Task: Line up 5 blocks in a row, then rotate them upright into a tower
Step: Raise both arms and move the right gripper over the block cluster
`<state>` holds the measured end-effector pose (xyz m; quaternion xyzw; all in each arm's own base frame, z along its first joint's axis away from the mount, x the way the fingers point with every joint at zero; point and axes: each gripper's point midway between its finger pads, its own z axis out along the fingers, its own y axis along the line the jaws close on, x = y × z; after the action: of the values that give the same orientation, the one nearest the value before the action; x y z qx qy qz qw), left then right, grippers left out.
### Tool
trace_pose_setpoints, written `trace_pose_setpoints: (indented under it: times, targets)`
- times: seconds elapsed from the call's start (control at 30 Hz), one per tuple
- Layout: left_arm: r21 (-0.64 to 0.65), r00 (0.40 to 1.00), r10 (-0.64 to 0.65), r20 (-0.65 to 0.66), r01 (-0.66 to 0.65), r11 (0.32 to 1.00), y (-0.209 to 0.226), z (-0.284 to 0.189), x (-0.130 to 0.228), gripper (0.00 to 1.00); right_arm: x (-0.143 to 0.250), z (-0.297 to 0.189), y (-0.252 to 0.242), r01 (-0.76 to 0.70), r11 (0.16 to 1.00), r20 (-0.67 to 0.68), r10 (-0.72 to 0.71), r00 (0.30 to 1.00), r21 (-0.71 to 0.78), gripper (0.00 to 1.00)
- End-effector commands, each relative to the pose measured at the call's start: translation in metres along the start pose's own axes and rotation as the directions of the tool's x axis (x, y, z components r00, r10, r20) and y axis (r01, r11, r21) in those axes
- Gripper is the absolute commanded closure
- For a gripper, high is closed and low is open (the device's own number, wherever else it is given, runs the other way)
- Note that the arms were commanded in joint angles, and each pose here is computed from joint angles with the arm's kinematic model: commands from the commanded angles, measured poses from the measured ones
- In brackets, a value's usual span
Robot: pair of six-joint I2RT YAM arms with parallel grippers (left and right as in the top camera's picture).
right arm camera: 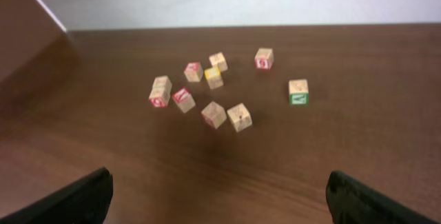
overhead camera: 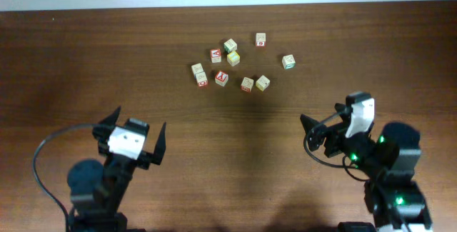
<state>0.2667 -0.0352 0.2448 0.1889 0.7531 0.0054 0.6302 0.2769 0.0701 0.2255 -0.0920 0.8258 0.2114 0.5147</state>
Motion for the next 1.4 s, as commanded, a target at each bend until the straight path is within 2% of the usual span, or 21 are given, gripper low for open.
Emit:
trace_pose_setpoints:
  times: [0.0, 0.2, 0.33, 0.47, 0.77, 1.0, 1.07, 1.1, 1.27, 1.37]
  targets:
    - [0.06, 0.997, -0.034, -0.064, 0.038, 0.997, 0.002, 0.015, -0.011, 0.01, -0.021, 0.0, 0.012, 0.02, 0.998, -0.049, -0.023, 0.999, -0.055, 0.02]
    - [0.128, 0.95, -0.091, -0.3, 0.134, 0.983, 0.009, 0.046, -0.01, 0.01, -0.032, 0.0, 0.011, 0.024, 0.998, -0.207, -0.034, 0.978, -0.053, 0.02]
    - [0.165, 0.885, -0.117, -0.45, 0.211, 0.963, 0.011, 0.06, -0.014, 0.01, -0.036, 0.002, 0.01, -0.029, 0.998, -0.302, 0.013, 0.953, -0.049, 0.02]
    - [0.209, 0.827, -0.132, -0.547, 0.287, 0.935, 0.008, 0.074, -0.015, 0.01, -0.038, 0.008, 0.008, -0.07, 0.996, -0.359, 0.047, 0.932, -0.05, 0.02]
    - [0.284, 0.796, -0.15, -0.586, 0.375, 0.882, -0.009, 0.089, -0.002, 0.01, -0.039, 0.021, 0.022, -0.13, 0.977, -0.364, 0.061, 0.929, -0.167, 0.02]
    - [0.354, 0.83, -0.162, -0.534, 0.394, 0.849, -0.018, 0.093, -0.018, 0.01, -0.034, 0.032, 0.013, -0.14, 0.979, -0.386, 0.073, 0.92, -0.148, 0.01]
    - [0.353, 0.835, -0.162, -0.526, 0.387, 0.852, -0.017, 0.094, -0.019, 0.01, -0.03, 0.037, 0.002, -0.181, 0.981, -0.404, 0.136, 0.905, -0.076, 0.02]
    - [0.333, 0.828, -0.178, -0.532, 0.398, 0.855, -0.015, 0.095, -0.019, 0.01, -0.029, 0.038, -0.003, -0.194, 0.98, -0.408, 0.161, 0.899, -0.04, 0.02]
    - [-0.004, 0.717, -0.393, -0.576, 0.478, 0.878, 0.024, 0.103, -0.003, 0.04, -0.035, 0.045, -0.014, -0.207, 0.974, -0.397, 0.227, 0.889, 0.092, 0.05]
    - [-0.086, 0.694, -0.46, -0.554, 0.503, 0.86, 0.035, 0.103, -0.008, 0.05, -0.05, 0.052, -0.007, -0.176, 0.976, -0.381, 0.213, 0.9, 0.131, 0.06]
